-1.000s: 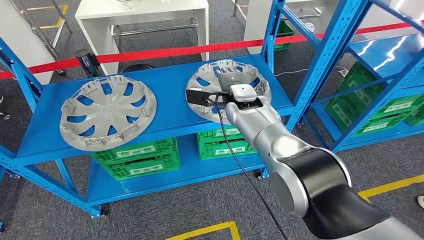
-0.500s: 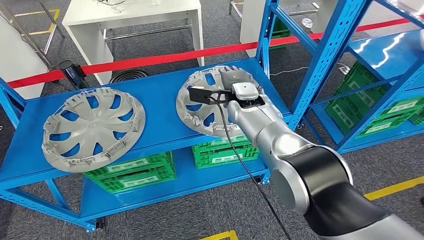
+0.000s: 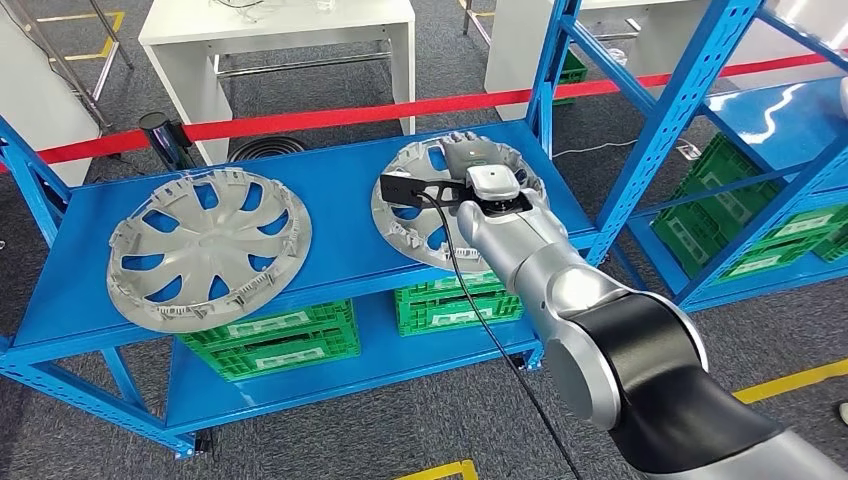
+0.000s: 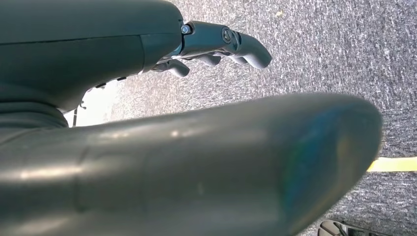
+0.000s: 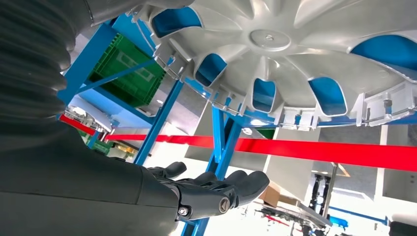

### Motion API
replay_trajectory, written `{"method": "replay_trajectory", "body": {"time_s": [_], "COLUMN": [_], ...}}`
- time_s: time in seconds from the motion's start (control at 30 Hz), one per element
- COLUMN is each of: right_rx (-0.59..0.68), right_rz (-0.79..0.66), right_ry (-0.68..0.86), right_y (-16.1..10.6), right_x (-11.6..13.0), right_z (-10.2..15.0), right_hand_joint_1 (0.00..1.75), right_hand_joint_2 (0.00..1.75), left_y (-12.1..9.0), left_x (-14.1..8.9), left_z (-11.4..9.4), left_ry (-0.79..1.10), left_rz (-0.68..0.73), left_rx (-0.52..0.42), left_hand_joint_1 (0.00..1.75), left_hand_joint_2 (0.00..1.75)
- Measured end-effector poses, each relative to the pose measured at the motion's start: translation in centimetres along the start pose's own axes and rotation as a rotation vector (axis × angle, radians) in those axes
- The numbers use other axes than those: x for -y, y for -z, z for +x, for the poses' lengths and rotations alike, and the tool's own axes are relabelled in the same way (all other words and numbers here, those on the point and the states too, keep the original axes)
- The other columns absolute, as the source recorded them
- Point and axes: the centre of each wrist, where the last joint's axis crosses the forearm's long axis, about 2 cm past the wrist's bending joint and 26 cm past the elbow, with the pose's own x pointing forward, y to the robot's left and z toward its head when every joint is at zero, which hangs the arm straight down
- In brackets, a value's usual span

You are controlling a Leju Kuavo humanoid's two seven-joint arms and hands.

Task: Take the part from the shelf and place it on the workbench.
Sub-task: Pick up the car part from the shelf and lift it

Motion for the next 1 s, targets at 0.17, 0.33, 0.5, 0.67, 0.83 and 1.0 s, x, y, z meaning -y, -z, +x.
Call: {"method": "replay_trajectory", "body": {"time_s": [0.17,0.33,0.5,0.67,0.83,1.0], "right_rx": [-0.002,-0.014,-0.027,-0.038,-0.056,-0.064], "right_rz": [0.000,0.000,0.000,-0.004,0.008,0.010], "right_ry": [0.000,-0.001,-0.002,0.003,0.006,0.006], "right_y": [0.0,0.0,0.0,0.0,0.0,0.0], "right_x": [0.0,0.0,0.1,0.2,-0.4,-0.6], "right_z": [0.0,-0.2,-0.5,-1.0,-1.8,-2.1], "right_hand_joint_1": [0.00,0.00,0.00,0.00,0.00,0.00], "right_hand_joint_2": [1.75,1.75,1.75,1.75,1.75,1.75], "left_y": [0.0,0.0,0.0,0.0,0.0,0.0], "left_x": [0.0,0.0,0.0,0.0,0.0,-0.1], "left_z": [0.0,0.0,0.0,0.0,0.1,0.1], "left_ry": [0.001,0.005,0.008,0.011,0.024,0.030], "left_rz": [0.000,-0.003,-0.018,-0.022,-0.020,-0.026], "left_rx": [0.000,0.004,0.020,0.023,0.026,0.033], "left_hand_joint_1": [0.00,0.00,0.00,0.00,0.00,0.00], "left_hand_joint_2": [0.00,0.00,0.00,0.00,0.00,0.00]}}
